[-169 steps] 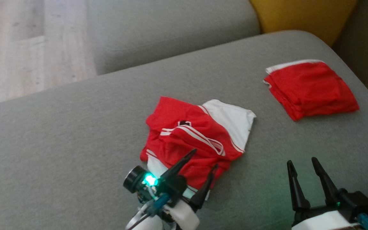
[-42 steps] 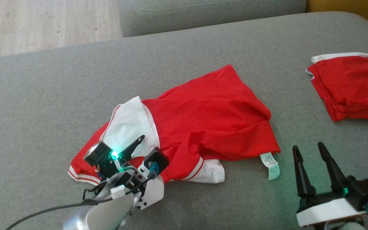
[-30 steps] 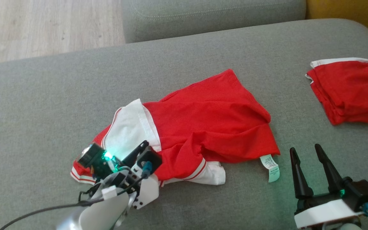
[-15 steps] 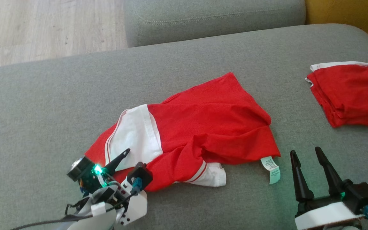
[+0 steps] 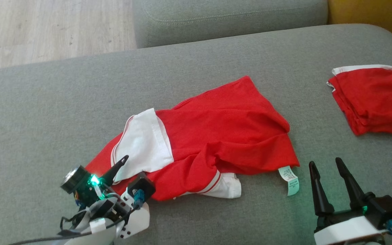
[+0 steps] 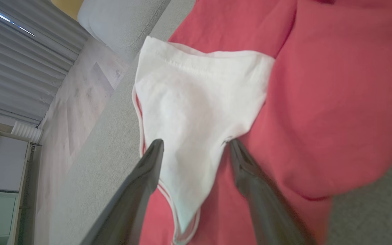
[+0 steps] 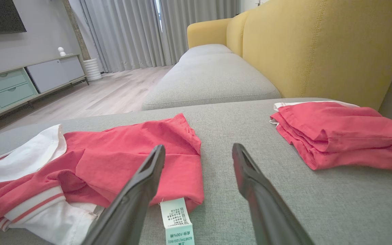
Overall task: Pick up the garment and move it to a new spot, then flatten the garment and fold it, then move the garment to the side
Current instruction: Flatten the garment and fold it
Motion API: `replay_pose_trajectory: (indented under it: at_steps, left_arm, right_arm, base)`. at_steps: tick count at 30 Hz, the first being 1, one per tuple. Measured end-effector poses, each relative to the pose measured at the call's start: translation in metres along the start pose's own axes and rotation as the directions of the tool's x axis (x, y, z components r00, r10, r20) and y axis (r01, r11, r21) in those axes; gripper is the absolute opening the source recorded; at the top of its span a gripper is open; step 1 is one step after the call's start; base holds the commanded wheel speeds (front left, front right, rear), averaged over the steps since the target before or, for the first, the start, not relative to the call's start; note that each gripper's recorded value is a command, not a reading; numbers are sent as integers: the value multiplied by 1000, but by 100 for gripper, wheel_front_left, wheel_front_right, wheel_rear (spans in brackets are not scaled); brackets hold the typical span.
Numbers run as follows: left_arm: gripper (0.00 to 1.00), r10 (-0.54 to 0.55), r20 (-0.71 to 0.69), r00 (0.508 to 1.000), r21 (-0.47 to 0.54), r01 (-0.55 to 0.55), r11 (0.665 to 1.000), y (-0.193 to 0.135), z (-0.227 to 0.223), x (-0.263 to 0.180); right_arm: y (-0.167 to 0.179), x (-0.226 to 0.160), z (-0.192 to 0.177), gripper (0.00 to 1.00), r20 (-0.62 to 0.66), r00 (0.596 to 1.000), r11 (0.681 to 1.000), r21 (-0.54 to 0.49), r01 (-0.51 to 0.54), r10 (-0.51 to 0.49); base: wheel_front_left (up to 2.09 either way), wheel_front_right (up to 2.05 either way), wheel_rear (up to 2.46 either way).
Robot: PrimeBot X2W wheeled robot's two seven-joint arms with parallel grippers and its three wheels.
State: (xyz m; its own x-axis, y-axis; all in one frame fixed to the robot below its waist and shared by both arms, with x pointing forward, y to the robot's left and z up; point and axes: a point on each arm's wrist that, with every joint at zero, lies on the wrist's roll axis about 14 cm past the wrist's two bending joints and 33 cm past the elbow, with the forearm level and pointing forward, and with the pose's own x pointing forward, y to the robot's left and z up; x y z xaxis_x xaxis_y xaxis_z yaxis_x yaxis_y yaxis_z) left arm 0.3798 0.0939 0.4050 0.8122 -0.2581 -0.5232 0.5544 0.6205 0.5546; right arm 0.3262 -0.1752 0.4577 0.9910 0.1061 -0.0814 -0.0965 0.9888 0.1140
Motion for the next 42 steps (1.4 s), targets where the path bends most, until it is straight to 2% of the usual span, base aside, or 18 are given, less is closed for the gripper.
replay_pose_trajectory:
  at_steps: [7,20,31,32,33,35,42]
  left_arm:
    - [100,-26,-12,1000,-2,26,1000,-6,-1,1]
    - [100,-41,96,995,24,39,999,-16,29,20]
    - [100,-113,119,986,60,107,992,-34,36,35]
    - [93,-114,117,987,61,107,992,-34,35,36]
    - [51,-114,121,986,63,107,992,-35,35,36]
    - [0,-118,120,986,65,111,992,-35,36,37]
    - [0,-128,173,976,63,119,991,-37,48,33]
  right_arm:
    - [-6,-4,1,100,5,1000,1000,6,22,-22]
    - [-13,-10,-3,100,-9,999,999,7,50,-50]
    - [-25,-14,-6,100,-22,996,996,12,92,-92]
    - [-25,-14,-6,100,-23,995,996,12,92,-92]
    - [-25,-14,-6,100,-23,996,996,12,92,-92]
    - [-25,-14,-6,100,-23,996,996,12,92,-92]
    - [-24,-11,-5,100,-18,996,996,12,86,-85]
  base:
    - [0,0,0]
    - [0,0,0]
    - [0,0,0]
    - [0,0,0]
    - [0,0,0]
    - [0,0,0]
    - [0,0,0]
